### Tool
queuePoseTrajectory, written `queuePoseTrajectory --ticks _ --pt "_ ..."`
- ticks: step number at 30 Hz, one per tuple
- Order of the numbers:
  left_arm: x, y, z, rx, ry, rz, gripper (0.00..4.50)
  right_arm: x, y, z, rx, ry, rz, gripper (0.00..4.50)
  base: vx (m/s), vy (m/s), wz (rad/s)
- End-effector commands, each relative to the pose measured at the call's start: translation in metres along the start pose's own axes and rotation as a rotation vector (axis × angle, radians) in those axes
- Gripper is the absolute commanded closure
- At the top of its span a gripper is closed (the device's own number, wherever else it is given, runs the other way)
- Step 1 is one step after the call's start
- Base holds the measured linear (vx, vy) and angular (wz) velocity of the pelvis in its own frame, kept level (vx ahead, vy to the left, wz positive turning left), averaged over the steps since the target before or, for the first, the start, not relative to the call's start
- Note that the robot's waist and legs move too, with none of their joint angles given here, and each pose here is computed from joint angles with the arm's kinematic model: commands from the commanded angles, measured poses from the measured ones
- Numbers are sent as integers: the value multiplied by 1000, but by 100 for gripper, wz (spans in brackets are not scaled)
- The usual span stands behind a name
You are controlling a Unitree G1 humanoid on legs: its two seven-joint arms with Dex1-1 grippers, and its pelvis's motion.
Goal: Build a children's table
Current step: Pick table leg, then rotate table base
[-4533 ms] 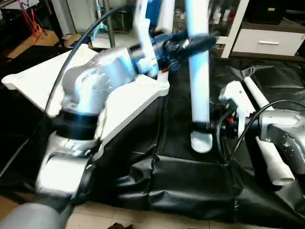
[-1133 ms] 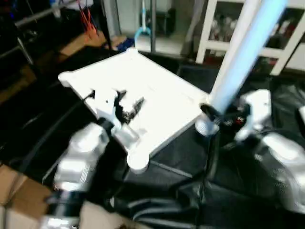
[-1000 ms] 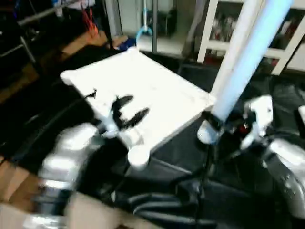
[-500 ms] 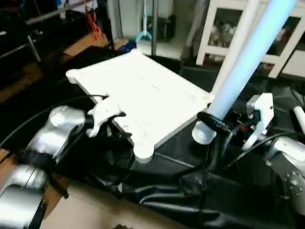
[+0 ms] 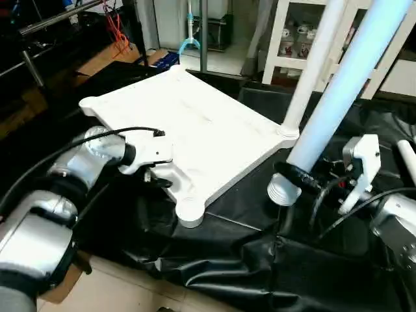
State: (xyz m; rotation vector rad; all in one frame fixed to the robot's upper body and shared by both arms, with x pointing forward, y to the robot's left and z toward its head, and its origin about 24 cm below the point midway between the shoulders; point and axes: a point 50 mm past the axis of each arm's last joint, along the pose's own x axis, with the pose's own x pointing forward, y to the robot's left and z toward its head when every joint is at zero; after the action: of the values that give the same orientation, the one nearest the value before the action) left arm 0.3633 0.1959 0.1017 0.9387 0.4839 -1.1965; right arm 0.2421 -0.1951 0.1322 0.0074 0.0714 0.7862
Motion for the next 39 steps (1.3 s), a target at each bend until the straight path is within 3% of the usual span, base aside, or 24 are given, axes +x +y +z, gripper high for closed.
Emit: queuePoseTrajectory --ticks 1,11,15,21,26,32,39 --pt "-8 -2 -13 -51 36 -22 35 -3 0 8 -21 -20 -4 262 0 0 0" --pt "-40 7 -18 -129 -3 -36 35 -4 -2 11 -32 -33 -13 262 0 0 0" --pt "-41 5 -19 -115 10 -64 35 -3 -2 10 -31 -32 -6 262 0 0 0" --pt "-6 -8 -12 -2 -28 -50 35 5 -2 9 -28 -32 16 262 0 0 0" --pt "17 -15 -8 95 33 -20 35 7 2 9 -27 -27 35 262 0 0 0" --pt "20 -23 -21 142 155 -74 35 7 3 7 -27 -21 42 262 0 0 0" --pt "20 -24 -20 107 119 -100 84 6 2 7 -30 -18 36 262 0 0 0"
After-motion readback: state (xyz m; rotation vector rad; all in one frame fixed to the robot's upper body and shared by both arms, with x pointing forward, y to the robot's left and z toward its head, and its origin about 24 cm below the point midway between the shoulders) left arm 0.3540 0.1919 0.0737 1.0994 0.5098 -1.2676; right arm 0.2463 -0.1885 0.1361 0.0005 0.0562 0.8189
